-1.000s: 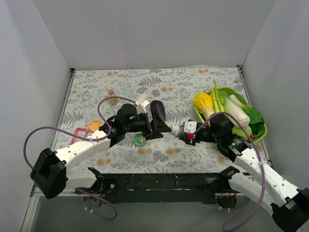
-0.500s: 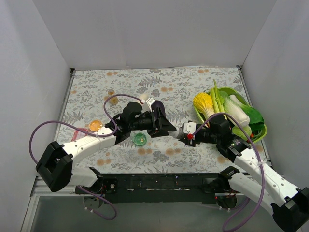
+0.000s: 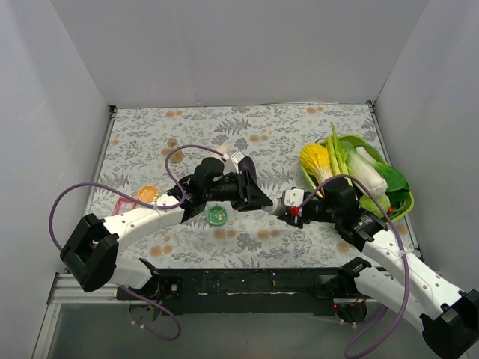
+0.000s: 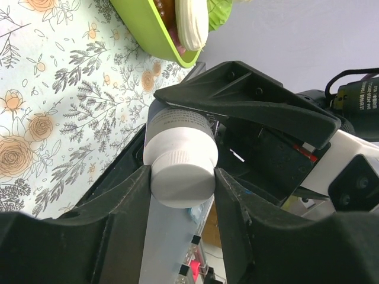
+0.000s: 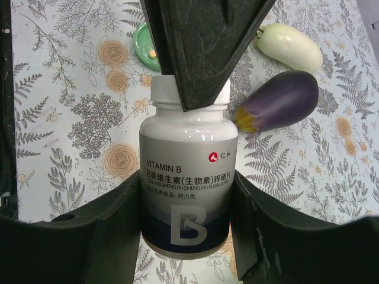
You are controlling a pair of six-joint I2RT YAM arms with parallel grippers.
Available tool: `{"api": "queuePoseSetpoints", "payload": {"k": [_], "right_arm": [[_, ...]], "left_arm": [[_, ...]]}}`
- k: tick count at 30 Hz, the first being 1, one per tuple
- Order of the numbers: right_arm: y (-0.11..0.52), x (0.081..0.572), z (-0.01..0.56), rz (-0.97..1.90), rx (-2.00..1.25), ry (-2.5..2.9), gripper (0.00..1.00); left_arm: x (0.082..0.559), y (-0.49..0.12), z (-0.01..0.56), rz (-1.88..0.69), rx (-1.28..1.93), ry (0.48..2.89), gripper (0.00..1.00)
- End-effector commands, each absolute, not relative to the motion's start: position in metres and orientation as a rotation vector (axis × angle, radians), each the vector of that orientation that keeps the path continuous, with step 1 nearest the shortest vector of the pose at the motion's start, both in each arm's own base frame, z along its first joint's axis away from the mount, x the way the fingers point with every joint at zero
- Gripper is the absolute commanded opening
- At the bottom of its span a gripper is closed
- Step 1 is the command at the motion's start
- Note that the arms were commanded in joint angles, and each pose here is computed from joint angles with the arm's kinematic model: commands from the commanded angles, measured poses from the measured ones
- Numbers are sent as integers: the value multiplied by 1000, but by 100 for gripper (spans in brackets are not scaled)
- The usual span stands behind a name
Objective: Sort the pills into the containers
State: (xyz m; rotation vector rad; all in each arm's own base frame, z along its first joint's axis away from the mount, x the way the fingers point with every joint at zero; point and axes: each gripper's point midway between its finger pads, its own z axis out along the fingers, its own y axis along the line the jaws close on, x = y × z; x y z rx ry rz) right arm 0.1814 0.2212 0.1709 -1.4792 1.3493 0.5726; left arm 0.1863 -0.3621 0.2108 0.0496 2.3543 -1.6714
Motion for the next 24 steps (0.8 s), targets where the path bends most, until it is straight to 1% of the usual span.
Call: {"api": "queuePoseSetpoints", "payload": {"k": [1, 2, 5, 6, 8, 9, 12, 13, 14, 15, 16, 17, 19, 20, 22, 23, 24], "right_arm": [[228, 180, 184, 602, -1453, 1303, 1], [228, 180, 183, 610, -1451, 1311, 1], [230, 176, 183, 656, -1436, 1329, 1], [231, 174, 183, 685, -1416, 1351, 1], [234, 168, 184, 747, -1405, 1358, 1], [237, 160, 185, 817, -1389, 1374, 1], [240, 150, 186, 939, -1353, 1396, 1], [241, 140, 188, 1044, -1321, 1428, 1], [243, 138, 194, 1087, -1299, 1415, 1], [243, 126, 189, 1177, -1298, 1424, 1], [243, 122, 193, 1264, -1229, 1476, 1], [243, 117, 192, 1318, -1205, 1490, 1], [242, 109, 196, 1427, -1168, 1462, 1], [241, 104, 198, 1515, -1097, 1528, 1], [240, 103, 201, 1551, -1074, 1481, 1], [239, 102, 203, 1579, -1045, 1500, 1], [238, 102, 203, 1578, -1044, 1498, 1]], "left_arm": [[179, -369, 224, -1696, 185, 2305, 33], [178, -369, 223, -1697, 207, 2305, 27], [166, -369, 221, -1714, 341, 2289, 21], [162, -369, 219, -1707, 422, 2265, 17], [146, -365, 217, -1752, 571, 2230, 14], [140, -364, 221, -1744, 689, 2145, 11], [124, -355, 229, -1754, 875, 2020, 8], [122, -353, 229, -1716, 967, 1944, 8], [116, -350, 230, -1719, 1038, 1900, 8], [110, -346, 230, -1708, 1085, 1878, 9], [106, -343, 232, -1666, 1183, 1778, 10], [100, -339, 234, -1670, 1237, 1737, 11], [94, -332, 231, -1629, 1301, 1691, 15], [95, -330, 228, -1585, 1336, 1653, 17], [101, -328, 225, -1523, 1335, 1673, 20], [104, -328, 225, -1497, 1321, 1683, 30], [111, -329, 225, -1457, 1287, 1705, 36]]}}
